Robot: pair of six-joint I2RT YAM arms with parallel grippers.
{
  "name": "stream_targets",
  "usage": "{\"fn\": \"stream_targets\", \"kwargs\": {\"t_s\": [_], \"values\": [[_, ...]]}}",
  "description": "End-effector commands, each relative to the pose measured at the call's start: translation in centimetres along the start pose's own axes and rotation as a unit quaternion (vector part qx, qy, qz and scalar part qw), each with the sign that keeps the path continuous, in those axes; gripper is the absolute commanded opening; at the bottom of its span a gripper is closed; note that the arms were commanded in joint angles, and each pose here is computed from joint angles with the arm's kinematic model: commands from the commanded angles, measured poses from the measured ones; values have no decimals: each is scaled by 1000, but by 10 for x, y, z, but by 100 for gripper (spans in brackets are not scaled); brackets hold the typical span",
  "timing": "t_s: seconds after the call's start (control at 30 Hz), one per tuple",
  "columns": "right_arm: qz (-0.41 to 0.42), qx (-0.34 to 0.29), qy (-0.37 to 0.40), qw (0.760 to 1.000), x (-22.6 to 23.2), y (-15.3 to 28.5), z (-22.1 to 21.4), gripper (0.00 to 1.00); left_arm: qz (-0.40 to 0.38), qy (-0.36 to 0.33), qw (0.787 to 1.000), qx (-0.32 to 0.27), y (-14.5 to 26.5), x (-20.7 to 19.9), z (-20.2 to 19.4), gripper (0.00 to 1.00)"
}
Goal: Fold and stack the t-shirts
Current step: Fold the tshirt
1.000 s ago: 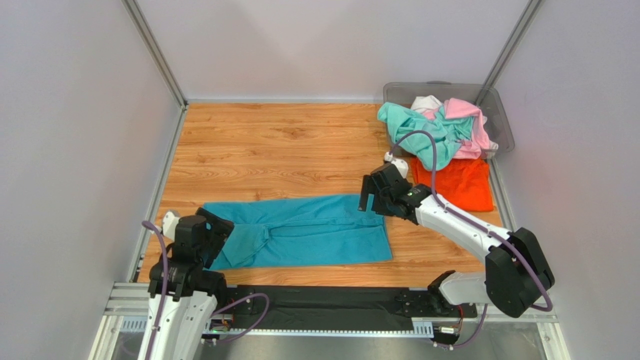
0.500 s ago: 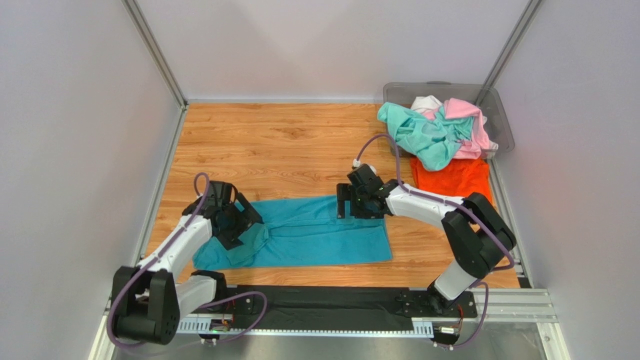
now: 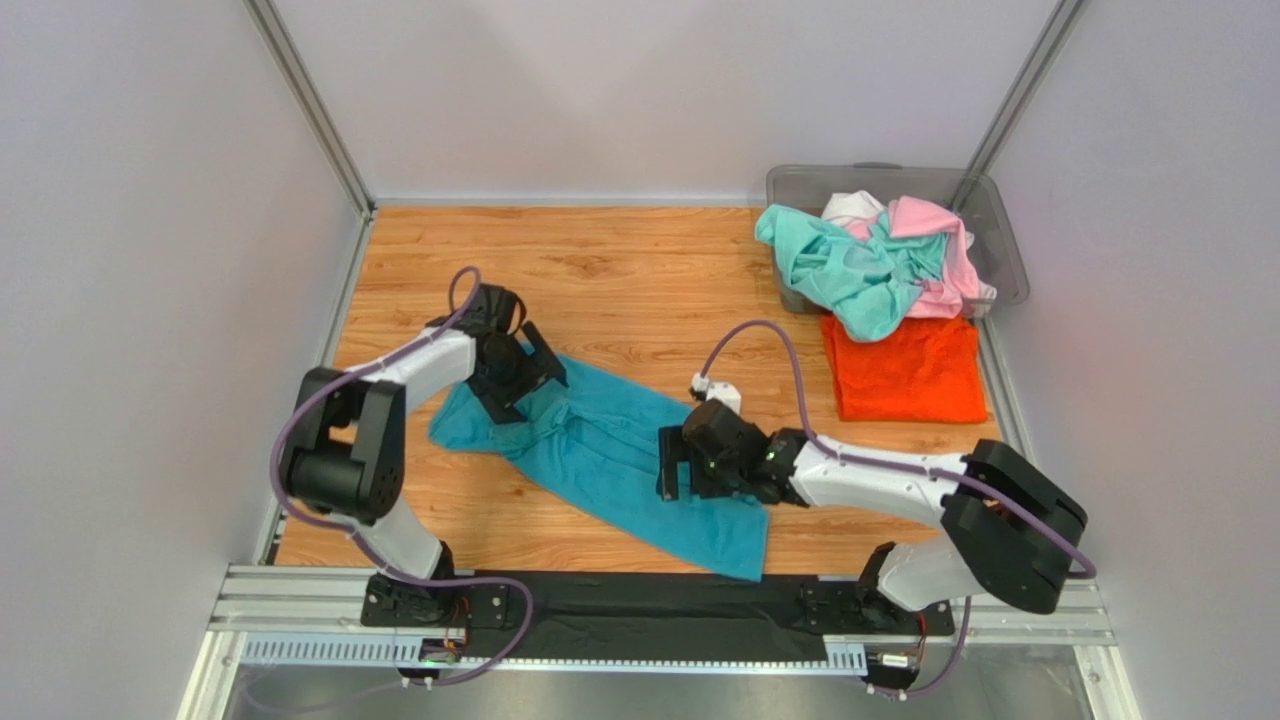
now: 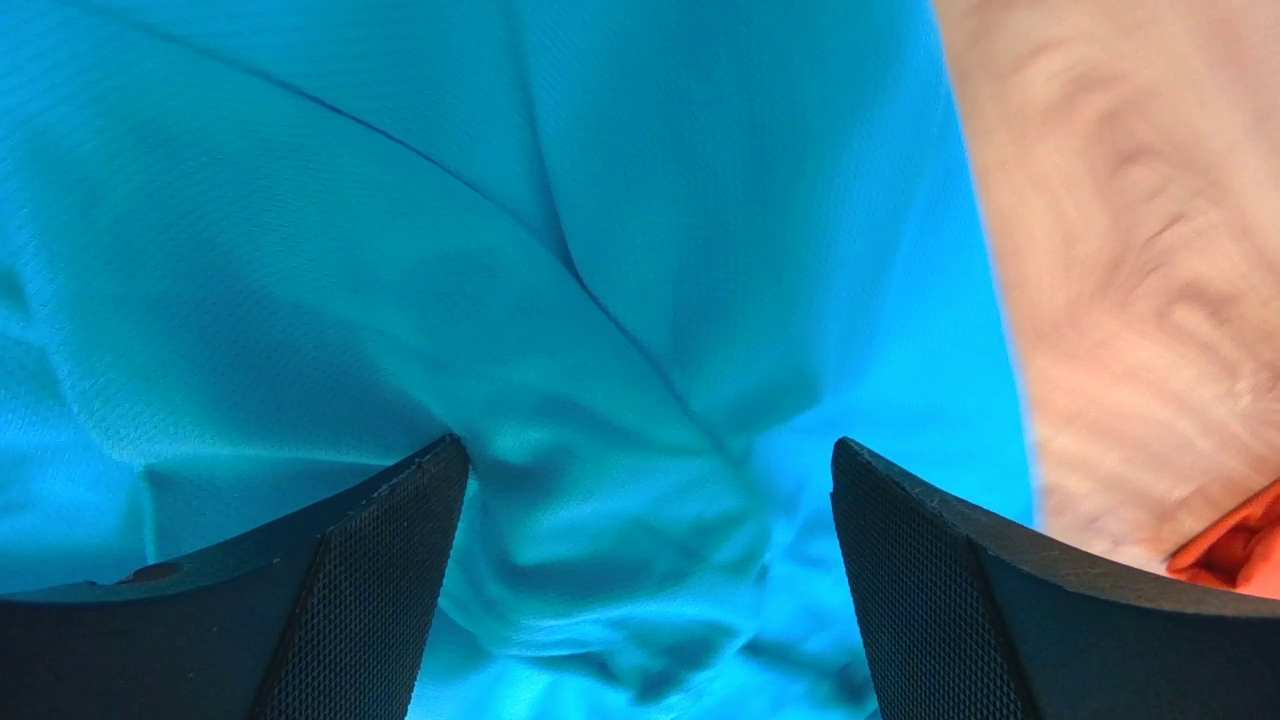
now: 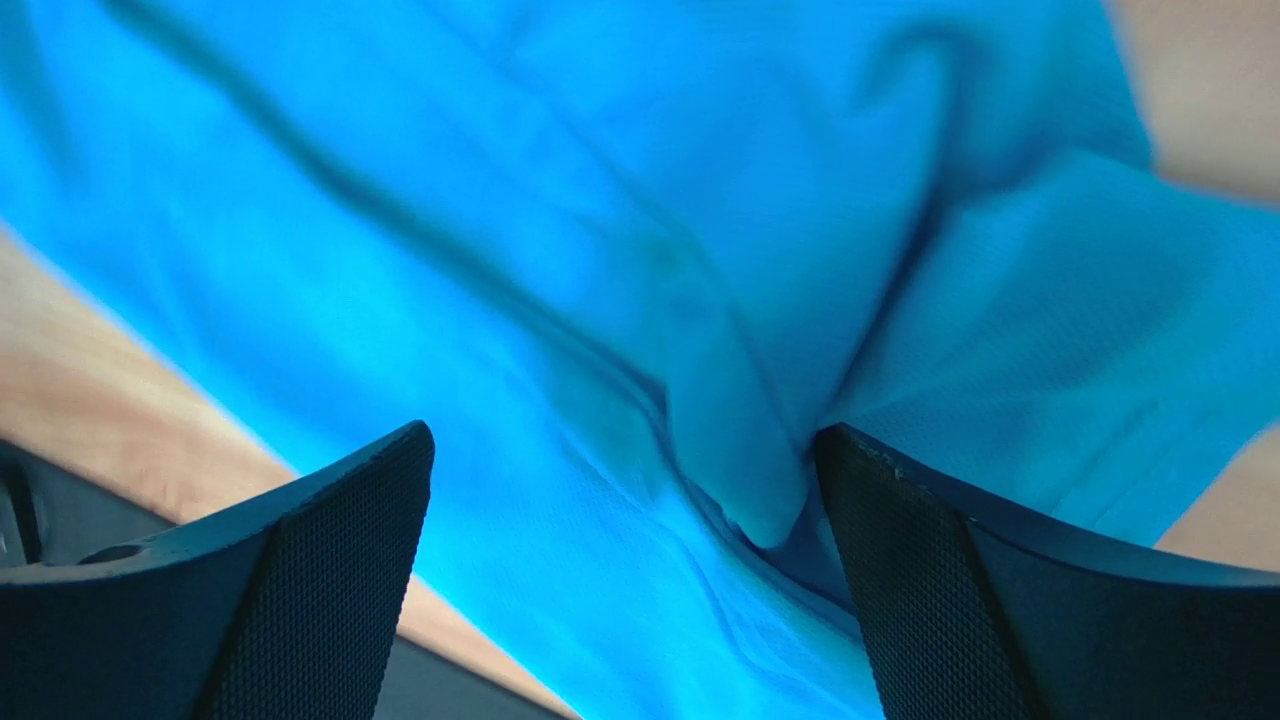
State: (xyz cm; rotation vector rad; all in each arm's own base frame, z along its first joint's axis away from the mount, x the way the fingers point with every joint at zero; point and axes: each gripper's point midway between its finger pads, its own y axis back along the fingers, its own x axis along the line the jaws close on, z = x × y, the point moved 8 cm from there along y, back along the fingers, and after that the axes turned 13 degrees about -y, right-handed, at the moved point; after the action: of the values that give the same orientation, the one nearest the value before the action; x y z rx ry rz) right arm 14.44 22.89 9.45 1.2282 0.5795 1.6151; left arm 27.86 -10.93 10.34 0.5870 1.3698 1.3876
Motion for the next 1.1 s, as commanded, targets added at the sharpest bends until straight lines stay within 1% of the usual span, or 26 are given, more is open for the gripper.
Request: {"fn": "stream_targets", "kwargs": {"t_s": [0.0, 0.03, 0.07, 0.1, 0.13, 0.17, 0.2, 0.23, 0.3, 0.33, 0.37, 0.43, 0.53, 0.63, 0.67, 0.73, 0.83, 0.87, 0.93, 0.97, 1.0, 1.03, 1.07], "values": [[-56, 35, -15, 998, -15, 8, -47, 100, 27, -43, 999, 7, -25, -26, 19, 97], [-48, 38, 6, 998, -8, 15, -57, 100, 40, -57, 997, 32, -43, -33, 17, 97], [-41, 42, 11, 998, -4, 17, -63, 100, 26, -66, 997, 13, -41, -56, 36, 97], [-35, 49, 19, 998, 1, 19, -69, 100, 41, -84, 995, 27, -45, -66, 33, 97], [-18, 61, 38, 997, 10, 22, -81, 100, 60, -93, 993, 47, -63, -70, 31, 97], [-8, 69, 47, 996, 15, 23, -87, 100, 69, -108, 991, 33, -58, -88, 45, 97], [0, 75, 56, 996, 20, 23, -92, 100, 68, -124, 989, 40, -63, -102, 41, 97], [13, 82, 73, 994, 31, 22, -103, 100, 63, -131, 989, 37, -72, -119, 51, 97], [16, 89, 96, 991, 40, 17, -111, 100, 73, -146, 985, 47, -80, -131, 51, 97], [30, 90, 109, 990, 52, 20, -116, 100, 81, -147, 984, 58, -95, -132, 51, 97], [36, 90, 118, 988, 57, 21, -118, 100, 61, -147, 986, 50, -93, -146, 59, 97], [39, 83, 137, 986, 62, 24, -119, 100, 53, -151, 986, 37, -107, -157, 70, 97], [43, 57, 143, 987, 68, 34, -109, 100, 31, -163, 985, 39, -118, -171, 79, 98], [48, 28, 140, 989, 70, 47, -97, 100, 30, -166, 985, 27, -123, -175, 85, 100], [54, 23, 140, 988, 71, 51, -96, 100, 31, -167, 986, 10, -124, -177, 91, 100], [67, 9, 131, 989, 73, 62, -89, 100, 24, -167, 986, -1, -126, -179, 95, 100], [80, -4, 118, 990, 72, 76, -82, 100, -5, -177, 984, -34, -129, -188, 112, 100], [79, -8, 107, 991, 72, 79, -80, 100, -37, -198, 979, -45, -130, -195, 118, 100], [66, -23, 99, 993, 64, 86, -75, 100, -84, -217, 971, -61, -124, -208, 129, 100], [63, -32, 83, 994, 62, 91, -72, 100, -123, -237, 961, -69, -118, -218, 133, 100], [38, -47, 81, 995, 53, 92, -68, 100, -150, -251, 953, -80, -106, -227, 137, 100], [29, -59, 68, 995, 47, 98, -64, 100, -190, -276, 938, -94, -94, -237, 141, 100], [27, -59, 70, 995, 45, 97, -65, 100, -200, -278, 934, -104, -84, -242, 143, 100]]}}
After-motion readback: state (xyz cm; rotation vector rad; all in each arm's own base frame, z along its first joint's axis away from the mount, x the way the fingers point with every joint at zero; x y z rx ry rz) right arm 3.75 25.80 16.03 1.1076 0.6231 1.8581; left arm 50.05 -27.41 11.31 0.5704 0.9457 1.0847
